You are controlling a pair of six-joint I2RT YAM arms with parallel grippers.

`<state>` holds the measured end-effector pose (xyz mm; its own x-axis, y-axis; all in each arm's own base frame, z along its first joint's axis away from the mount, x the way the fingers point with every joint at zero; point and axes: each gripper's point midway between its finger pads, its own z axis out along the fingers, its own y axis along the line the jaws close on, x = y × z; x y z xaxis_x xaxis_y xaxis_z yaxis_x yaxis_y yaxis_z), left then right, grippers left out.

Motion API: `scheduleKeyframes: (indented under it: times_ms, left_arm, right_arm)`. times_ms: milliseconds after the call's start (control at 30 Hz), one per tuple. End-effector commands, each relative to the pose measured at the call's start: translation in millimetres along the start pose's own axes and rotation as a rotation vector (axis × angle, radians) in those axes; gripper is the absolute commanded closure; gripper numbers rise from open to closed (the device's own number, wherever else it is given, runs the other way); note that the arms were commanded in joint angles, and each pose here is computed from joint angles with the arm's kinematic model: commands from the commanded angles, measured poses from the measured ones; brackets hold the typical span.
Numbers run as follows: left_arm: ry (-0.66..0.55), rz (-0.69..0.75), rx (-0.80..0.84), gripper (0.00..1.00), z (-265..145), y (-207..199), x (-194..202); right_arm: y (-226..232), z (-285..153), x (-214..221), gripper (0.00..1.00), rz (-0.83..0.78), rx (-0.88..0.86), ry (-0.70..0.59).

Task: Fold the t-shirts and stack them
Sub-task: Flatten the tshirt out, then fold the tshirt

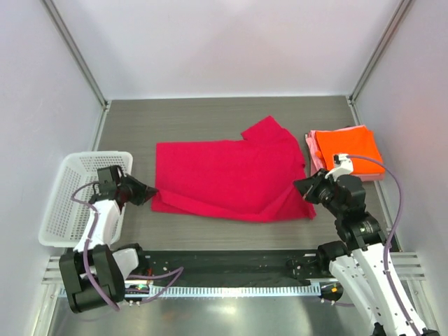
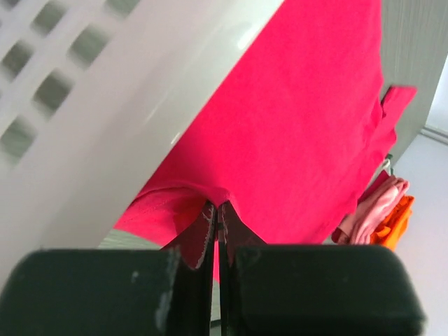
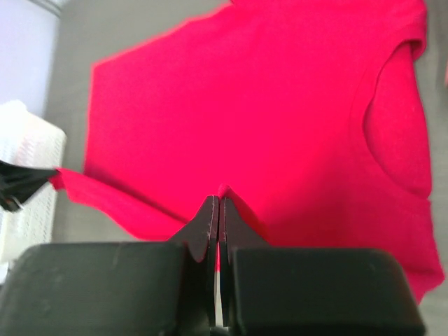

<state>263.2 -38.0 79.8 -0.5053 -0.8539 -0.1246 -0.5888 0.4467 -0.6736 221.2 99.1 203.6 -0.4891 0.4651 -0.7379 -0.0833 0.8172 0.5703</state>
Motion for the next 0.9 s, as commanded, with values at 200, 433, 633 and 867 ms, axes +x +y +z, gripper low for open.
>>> scheduleKeyframes:
  times_ms: [200,433,633,867]
  left_arm:
    - [-0.125,-0.001,-0.087,1.0,-12.0,23.6,-7.0]
    - [-0.057,-0.051,-0.115,1.0,-7.7,28.9,3.7]
    - [-0.052,-0.062,-0.132,1.0,-18.3,31.0,10.6]
    - [-0.089,-0.063,-0.109,1.0,-40.6,18.7,11.3]
  right_arm:
    - [-19.1,27.0,27.5,0.99,0.001,0.09,0.189]
    - [-15.3,45.1,-10.7,0.99,-0.047,0.148,0.131]
    - [-1.3,38.7,-31.9,0.99,-0.07,0.115,0.073]
    - [1.0,40.8,-36.3,0.99,-0.092,0.112,0.076]
